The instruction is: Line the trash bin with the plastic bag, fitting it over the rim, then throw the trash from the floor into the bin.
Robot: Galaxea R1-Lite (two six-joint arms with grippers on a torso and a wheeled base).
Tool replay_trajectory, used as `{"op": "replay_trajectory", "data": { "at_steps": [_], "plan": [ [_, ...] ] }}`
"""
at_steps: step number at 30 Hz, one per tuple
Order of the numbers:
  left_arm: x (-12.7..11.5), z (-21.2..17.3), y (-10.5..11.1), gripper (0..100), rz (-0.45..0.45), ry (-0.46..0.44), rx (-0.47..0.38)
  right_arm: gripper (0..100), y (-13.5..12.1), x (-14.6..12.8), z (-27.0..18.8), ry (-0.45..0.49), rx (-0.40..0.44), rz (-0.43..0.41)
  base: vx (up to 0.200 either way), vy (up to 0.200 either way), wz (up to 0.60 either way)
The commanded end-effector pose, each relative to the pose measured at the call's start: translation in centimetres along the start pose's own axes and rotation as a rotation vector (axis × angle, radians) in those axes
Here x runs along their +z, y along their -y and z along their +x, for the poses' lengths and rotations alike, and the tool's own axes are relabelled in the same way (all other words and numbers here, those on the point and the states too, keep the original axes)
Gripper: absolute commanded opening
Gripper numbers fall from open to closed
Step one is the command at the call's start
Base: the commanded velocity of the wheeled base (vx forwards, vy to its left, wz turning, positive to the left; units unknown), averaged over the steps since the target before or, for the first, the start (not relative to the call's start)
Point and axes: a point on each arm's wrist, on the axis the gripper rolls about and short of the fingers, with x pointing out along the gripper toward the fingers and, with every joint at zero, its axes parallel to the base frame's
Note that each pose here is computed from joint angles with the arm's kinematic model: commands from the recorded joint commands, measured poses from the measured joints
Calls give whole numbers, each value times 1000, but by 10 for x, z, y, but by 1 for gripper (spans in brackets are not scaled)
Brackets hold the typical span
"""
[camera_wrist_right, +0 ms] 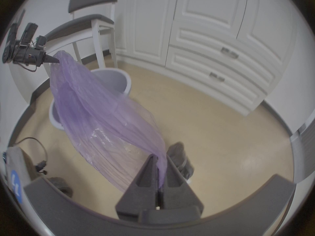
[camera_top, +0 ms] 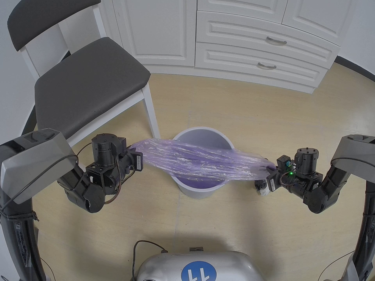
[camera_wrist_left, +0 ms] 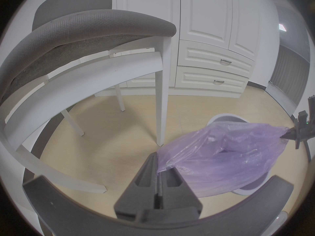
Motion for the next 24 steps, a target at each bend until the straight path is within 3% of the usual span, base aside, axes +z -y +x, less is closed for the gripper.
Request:
{"op": "replay_trajectory", "data": {
  "at_steps": [1,13,24],
  "plan": [
    [11,-15,-3,0,6,-34,-20,0,10,39,-24,-33,59,122,0,0,0],
    [20,-33,-15,0,31,-188,-13,0,21,37,-30,-223,78,147,0,0,0],
    [13,-44,-15,0,51,-240,-61,0,21,35,-38,-273,85,100,0,0,0]
  ]
}}
